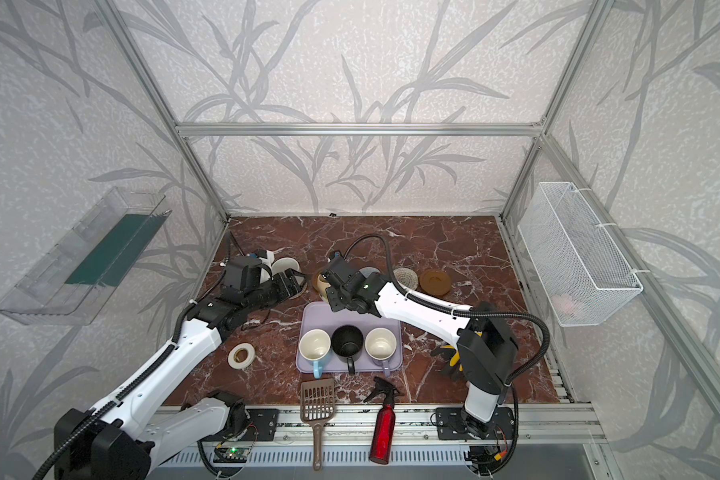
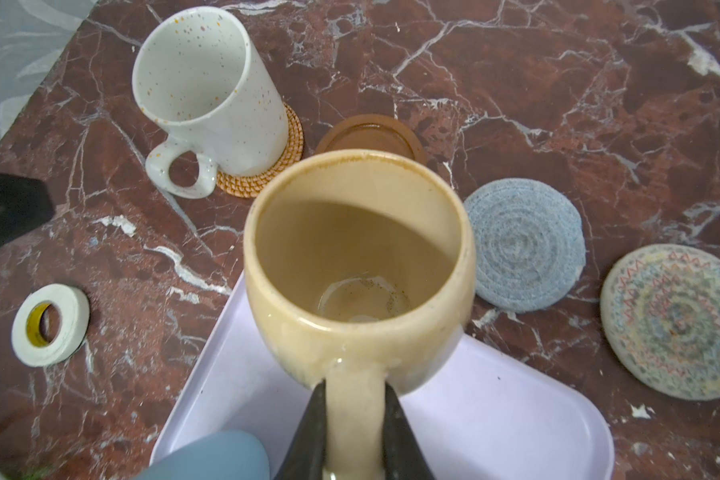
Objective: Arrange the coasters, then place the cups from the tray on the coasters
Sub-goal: 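Carry the beige mug beside the white mug and lower it onto the brown wooden coaster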
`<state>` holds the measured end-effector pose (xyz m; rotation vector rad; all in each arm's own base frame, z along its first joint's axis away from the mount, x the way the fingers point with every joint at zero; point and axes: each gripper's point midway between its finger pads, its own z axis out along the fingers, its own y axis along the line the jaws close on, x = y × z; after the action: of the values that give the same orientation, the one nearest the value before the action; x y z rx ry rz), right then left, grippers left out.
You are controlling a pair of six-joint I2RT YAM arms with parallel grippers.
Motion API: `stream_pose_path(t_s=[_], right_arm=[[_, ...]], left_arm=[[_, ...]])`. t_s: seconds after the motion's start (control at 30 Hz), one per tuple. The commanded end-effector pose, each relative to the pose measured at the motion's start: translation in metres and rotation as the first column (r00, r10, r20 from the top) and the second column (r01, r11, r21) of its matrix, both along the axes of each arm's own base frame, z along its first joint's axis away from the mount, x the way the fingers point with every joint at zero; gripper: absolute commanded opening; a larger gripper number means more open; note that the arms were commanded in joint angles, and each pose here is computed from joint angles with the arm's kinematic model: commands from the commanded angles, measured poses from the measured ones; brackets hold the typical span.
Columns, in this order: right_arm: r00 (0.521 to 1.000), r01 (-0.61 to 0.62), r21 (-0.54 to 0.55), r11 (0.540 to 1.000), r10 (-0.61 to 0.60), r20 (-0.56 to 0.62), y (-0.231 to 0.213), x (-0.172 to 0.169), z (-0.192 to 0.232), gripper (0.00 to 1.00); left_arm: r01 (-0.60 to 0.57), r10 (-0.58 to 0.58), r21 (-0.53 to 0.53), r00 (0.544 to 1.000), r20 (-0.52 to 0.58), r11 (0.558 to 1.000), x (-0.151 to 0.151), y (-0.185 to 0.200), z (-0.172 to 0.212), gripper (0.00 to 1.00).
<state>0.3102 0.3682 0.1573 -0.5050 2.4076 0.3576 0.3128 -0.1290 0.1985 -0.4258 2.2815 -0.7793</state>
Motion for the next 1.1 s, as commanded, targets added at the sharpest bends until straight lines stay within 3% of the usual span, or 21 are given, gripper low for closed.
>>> stream_pose_path(t_s=[0.0,0.4,1.07], right_arm=[[0.989,0.04,0.097,0.994,-0.053,0.139,0.025,0.027,0.041,0.0],[0.965,0.084,0.112,0.99,-0.109,0.24,0.054,0.067,0.033,0.0],[0.963,0.128,0.114,0.985,-0.151,0.222,0.064,0.096,-0.005,0.0]], left_arm=[[-0.019,0.02,-0.03,0.998,0.059,0.999,0.005,0.003,0.03,0.79],[-0.037,0.037,-0.003,0.998,0.056,0.999,0.01,0.012,0.03,0.78],[-0.054,0.053,0.017,0.997,0.054,0.998,0.027,0.013,0.022,0.75]])
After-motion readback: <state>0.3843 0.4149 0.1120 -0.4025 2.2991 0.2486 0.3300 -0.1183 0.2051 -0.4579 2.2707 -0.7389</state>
